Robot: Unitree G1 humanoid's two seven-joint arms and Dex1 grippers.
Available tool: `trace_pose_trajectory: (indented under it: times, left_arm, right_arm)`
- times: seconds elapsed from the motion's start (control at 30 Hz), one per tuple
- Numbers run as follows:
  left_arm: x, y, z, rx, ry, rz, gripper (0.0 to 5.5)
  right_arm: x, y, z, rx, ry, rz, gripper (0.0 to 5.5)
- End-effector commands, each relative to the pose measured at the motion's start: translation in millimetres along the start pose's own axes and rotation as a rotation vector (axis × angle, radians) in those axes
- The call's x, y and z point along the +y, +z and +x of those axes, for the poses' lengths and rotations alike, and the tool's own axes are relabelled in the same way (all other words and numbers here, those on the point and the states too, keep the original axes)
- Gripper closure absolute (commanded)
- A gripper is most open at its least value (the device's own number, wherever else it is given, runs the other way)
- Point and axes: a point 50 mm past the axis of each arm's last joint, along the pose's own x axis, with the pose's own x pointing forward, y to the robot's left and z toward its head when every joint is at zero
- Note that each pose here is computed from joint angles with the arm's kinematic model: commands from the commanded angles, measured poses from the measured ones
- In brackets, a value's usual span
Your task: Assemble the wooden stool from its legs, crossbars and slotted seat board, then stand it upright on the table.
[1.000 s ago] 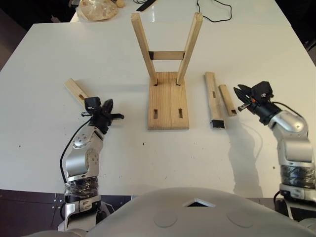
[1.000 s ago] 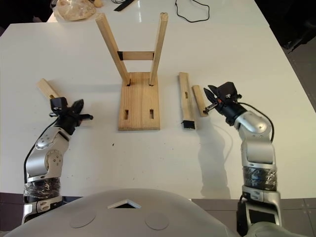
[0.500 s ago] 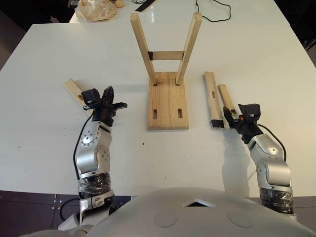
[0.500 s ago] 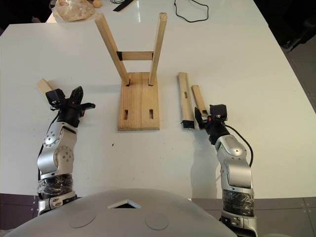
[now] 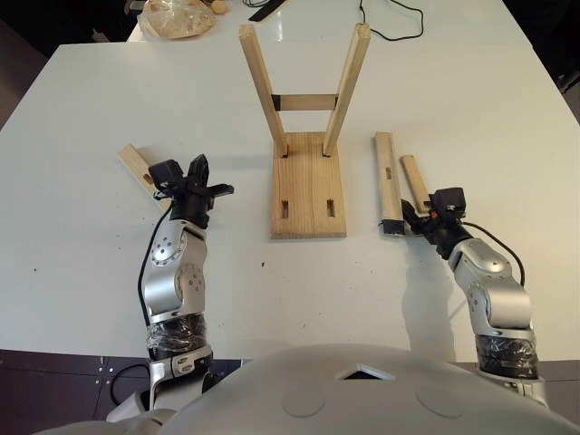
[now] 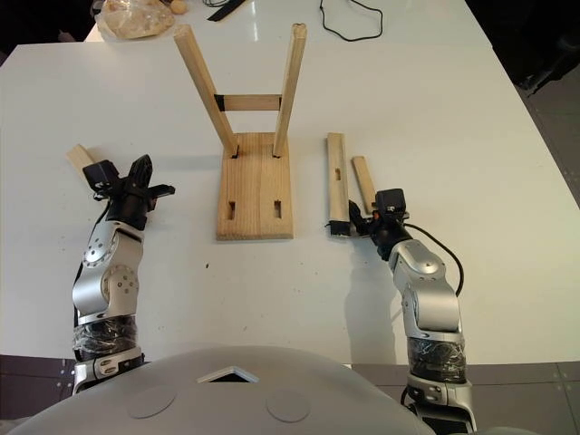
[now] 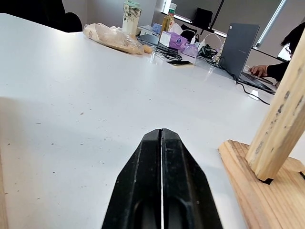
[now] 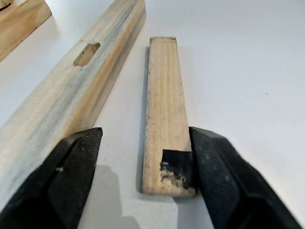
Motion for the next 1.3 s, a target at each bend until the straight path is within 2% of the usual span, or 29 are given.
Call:
trace_pose_trajectory:
  times: [0.03,0.2,0.33,0.47,0.5,0.6,0.67,0.73,0.83,0.93,1.03,1.2,1.3]
  left_arm:
    - [-10.5,15.2,5.2,-0.025,-0.055,-0.019,5.50]
    - [-17.8,37.4,5.5,-0.066,-0.117,-0.061,5.50]
    - [-29.6,52.2,5.0,-0.093,-0.237,-0.079,5.50]
    - [-38.8,68.3,6.6,-0.118,-0.324,-0.121,5.50]
    - [-40.3,74.8,7.8,-0.134,-0.340,-0.136,5.50]
    - [-46.6,102.5,11.9,-0.214,-0.408,-0.206,5.50]
    - [-56.7,121.1,12.8,-0.262,-0.494,-0.234,5.50]
    - [-67.8,134.0,13.2,-0.285,-0.576,-0.254,5.50]
    - [-90.3,142.5,14.1,-0.262,-0.722,-0.320,5.50]
    - [-114.3,151.9,1.9,-0.195,-0.965,-0.365,5.50]
    - [-121.4,161.1,-8.5,-0.126,-1.124,-0.390,5.50]
    - [-123.8,164.8,-15.1,-0.093,-1.198,-0.473,5.50]
    - [-124.1,164.2,-18.2,-0.095,-1.215,-0.488,5.11]
  right_arm:
    - [-4.2,-20.2,-1.8,0.078,-0.067,0.030,2.77]
    - [-8.8,-8.7,2.2,-0.005,-0.147,0.090,3.54]
    - [-13.4,2.1,11.3,-0.028,-0.192,0.280,4.12]
    - [-25.2,29.3,24.1,-0.118,-0.216,0.454,4.19]
    - [-29.3,42.3,28.6,-0.168,-0.207,0.518,4.19]
    - [-38.3,110.7,42.6,-0.417,-0.063,0.750,4.19]
    - [-32.8,164.3,39.1,-0.603,0.150,0.858,4.19]
    - [-19.8,203.7,26.1,-0.735,0.375,0.904,4.19]
    - [21.4,235.5,-9.2,-0.840,0.819,0.783,4.19]
    - [61.4,226.9,-38.2,-0.757,1.188,0.490,4.19]
    - [65.4,216.8,-39.3,-0.665,1.267,0.377,4.19]
    - [65.0,212.7,-40.4,-0.616,1.350,0.320,4.19]
    - [65.3,208.9,-40.9,-0.587,1.374,0.287,4.19]
